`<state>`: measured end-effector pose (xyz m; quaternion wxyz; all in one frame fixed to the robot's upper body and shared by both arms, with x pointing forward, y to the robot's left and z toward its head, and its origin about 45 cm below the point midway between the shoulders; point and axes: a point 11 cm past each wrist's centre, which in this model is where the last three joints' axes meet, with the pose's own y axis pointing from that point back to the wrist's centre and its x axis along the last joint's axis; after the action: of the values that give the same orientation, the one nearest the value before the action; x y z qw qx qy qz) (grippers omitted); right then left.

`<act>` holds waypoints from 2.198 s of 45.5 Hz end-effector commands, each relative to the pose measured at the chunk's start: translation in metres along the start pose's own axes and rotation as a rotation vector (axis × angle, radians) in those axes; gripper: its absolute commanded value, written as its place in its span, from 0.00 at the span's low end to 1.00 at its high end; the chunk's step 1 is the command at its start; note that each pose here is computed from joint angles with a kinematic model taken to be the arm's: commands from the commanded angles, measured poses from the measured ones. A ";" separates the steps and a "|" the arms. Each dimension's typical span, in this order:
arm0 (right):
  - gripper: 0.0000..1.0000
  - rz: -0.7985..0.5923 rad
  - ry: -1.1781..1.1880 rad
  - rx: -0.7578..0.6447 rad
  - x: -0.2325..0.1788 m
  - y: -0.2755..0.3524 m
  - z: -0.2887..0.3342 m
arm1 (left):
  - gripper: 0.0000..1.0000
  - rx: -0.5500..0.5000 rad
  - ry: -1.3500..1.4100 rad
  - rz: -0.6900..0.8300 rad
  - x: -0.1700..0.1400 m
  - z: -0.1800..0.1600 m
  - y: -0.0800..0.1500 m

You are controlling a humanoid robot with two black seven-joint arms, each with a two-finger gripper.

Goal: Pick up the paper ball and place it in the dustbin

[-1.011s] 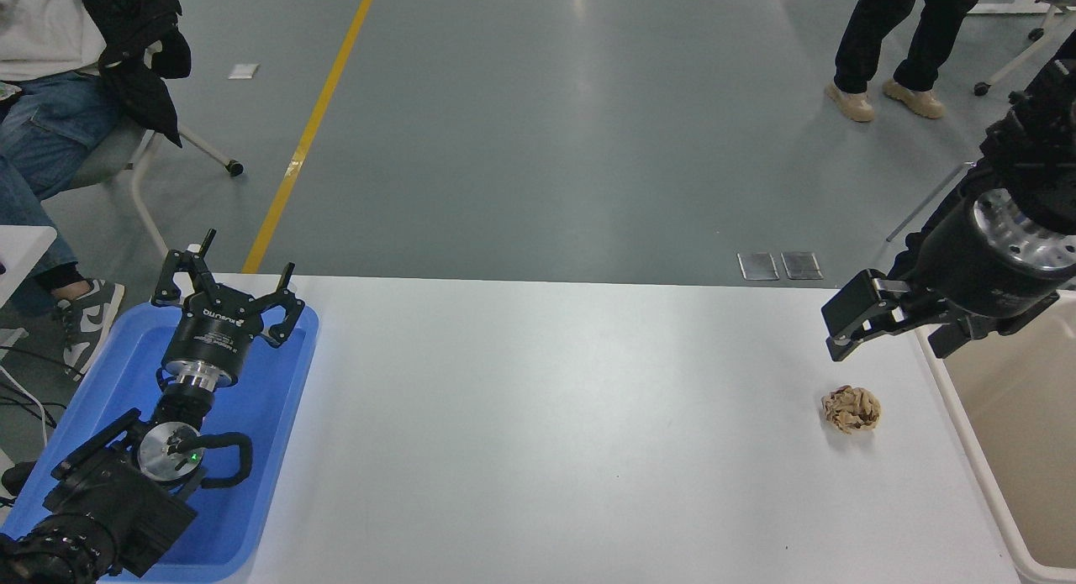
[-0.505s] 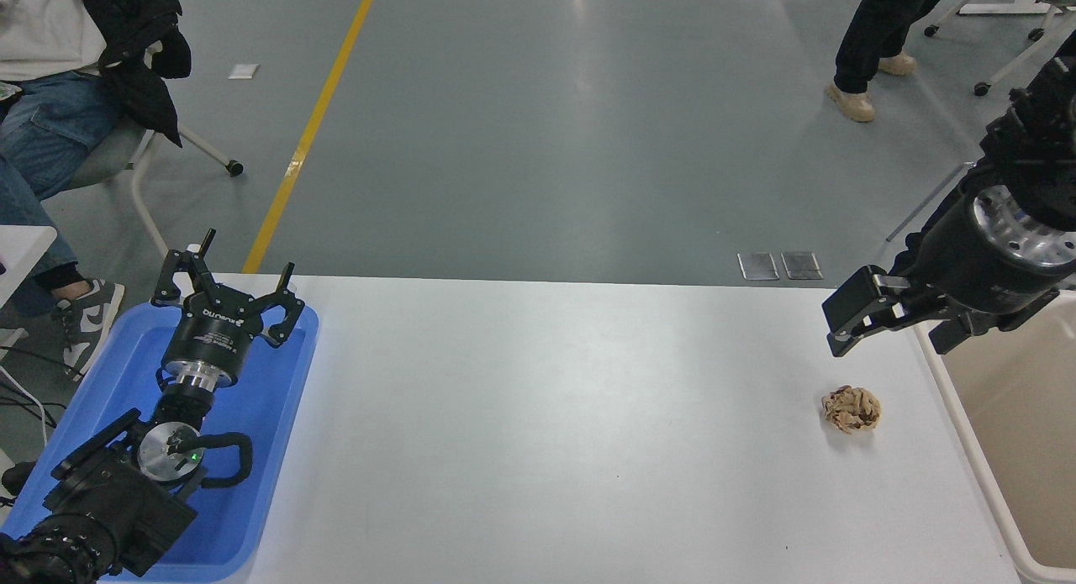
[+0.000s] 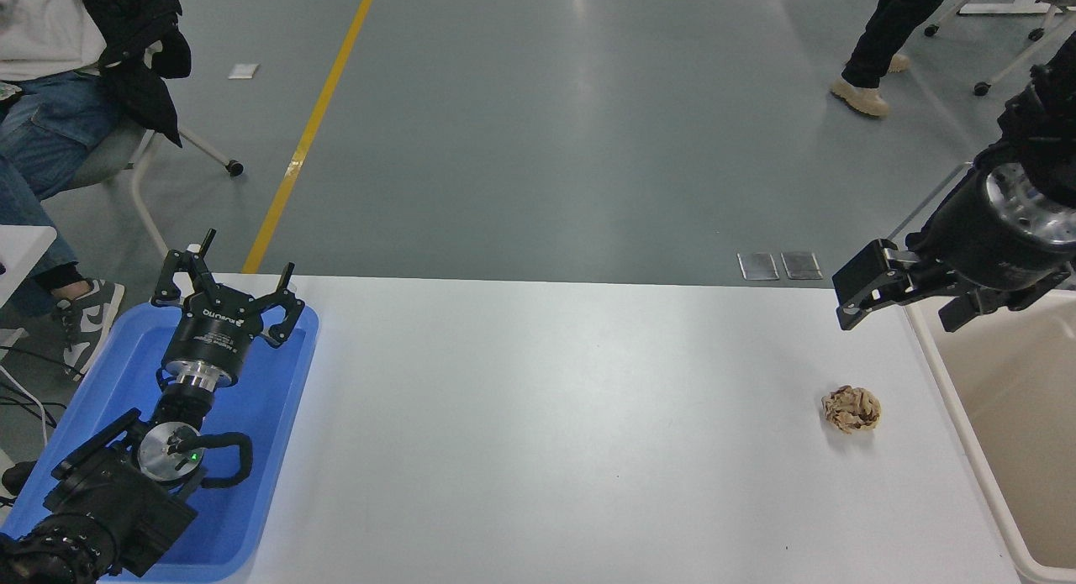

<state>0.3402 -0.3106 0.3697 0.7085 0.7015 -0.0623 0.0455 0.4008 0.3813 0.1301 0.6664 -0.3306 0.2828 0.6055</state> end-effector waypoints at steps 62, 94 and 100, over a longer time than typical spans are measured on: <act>1.00 0.413 -0.065 -0.276 0.019 -0.198 0.103 | 1.00 -0.001 0.000 0.000 0.000 0.000 0.000; 1.00 0.533 -0.229 -0.197 -0.029 -0.287 0.097 | 1.00 -0.001 0.000 0.000 0.000 0.000 0.000; 1.00 0.540 -0.242 -0.198 -0.033 -0.296 0.097 | 1.00 0.001 0.001 -0.001 0.000 0.000 0.000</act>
<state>0.3601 -0.4101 0.0927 0.7282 0.5876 -0.3187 0.1511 0.4008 0.3813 0.1301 0.6663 -0.3308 0.2826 0.6056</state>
